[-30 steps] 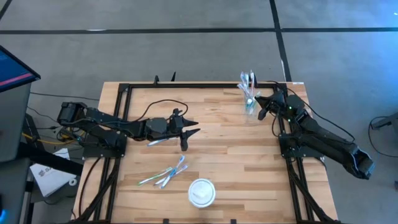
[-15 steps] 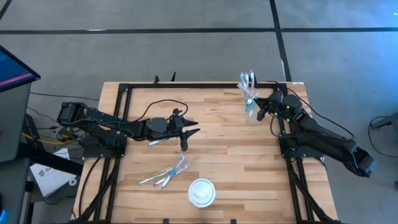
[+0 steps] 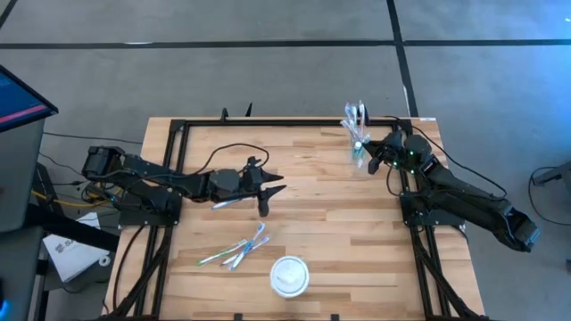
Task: Pick & Place toothbrushing station
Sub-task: Put the green toothbrush into the transparent organizer, then put the blue toothbrush into the transparent organizer
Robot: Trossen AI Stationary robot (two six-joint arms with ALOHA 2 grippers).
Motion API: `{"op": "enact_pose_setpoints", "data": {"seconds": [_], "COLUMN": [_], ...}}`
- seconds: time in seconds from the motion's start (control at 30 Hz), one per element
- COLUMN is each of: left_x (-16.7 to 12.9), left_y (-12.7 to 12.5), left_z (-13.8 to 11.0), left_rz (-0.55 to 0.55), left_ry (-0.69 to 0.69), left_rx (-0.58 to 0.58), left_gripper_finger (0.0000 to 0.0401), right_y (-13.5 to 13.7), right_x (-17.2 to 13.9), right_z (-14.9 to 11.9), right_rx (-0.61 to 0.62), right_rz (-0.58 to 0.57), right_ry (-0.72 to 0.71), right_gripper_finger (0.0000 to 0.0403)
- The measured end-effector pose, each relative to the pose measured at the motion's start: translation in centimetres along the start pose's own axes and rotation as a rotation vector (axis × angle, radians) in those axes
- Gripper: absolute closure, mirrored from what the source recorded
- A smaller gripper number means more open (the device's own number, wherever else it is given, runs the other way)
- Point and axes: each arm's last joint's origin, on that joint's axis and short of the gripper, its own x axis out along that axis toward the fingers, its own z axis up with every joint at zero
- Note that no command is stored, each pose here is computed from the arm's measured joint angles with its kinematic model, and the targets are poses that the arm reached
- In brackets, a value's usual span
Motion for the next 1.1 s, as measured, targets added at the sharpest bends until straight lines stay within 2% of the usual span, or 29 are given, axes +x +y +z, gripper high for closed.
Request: {"op": "enact_pose_setpoints", "data": {"seconds": [0.17,0.43,0.6,0.87,1.1], "left_x": [-0.1,-0.1,-0.1,-0.1,-0.1], "left_y": [0.1,0.1,0.1,0.1,0.1], "left_z": [-0.4,-0.4,-0.4,-0.4,-0.4], "left_rz": [0.006,0.01,0.01,0.01,0.01], "left_ry": [0.008,0.002,0.002,0.002,0.008], "left_rx": [0.003,0.0,0.0,0.0,-0.001], "left_gripper_finger": [0.0275,0.0275,0.0275,0.0275,0.0275], "right_y": [0.0,-0.1,-0.3,0.0,0.4], "right_x": [0.0,0.0,-0.1,-0.7,-1.2], "right_z": [0.1,0.3,0.4,1.4,1.6], "right_rx": [-0.002,-0.002,0.0,0.008,0.01], "right_rz": [0.001,-0.007,-0.019,-0.004,0.07], "right_ry": [-0.013,-0.031,-0.044,-0.143,-0.169], "right_gripper_finger": [0.0325,0.0253,0.0225,0.0219,0.023]}}
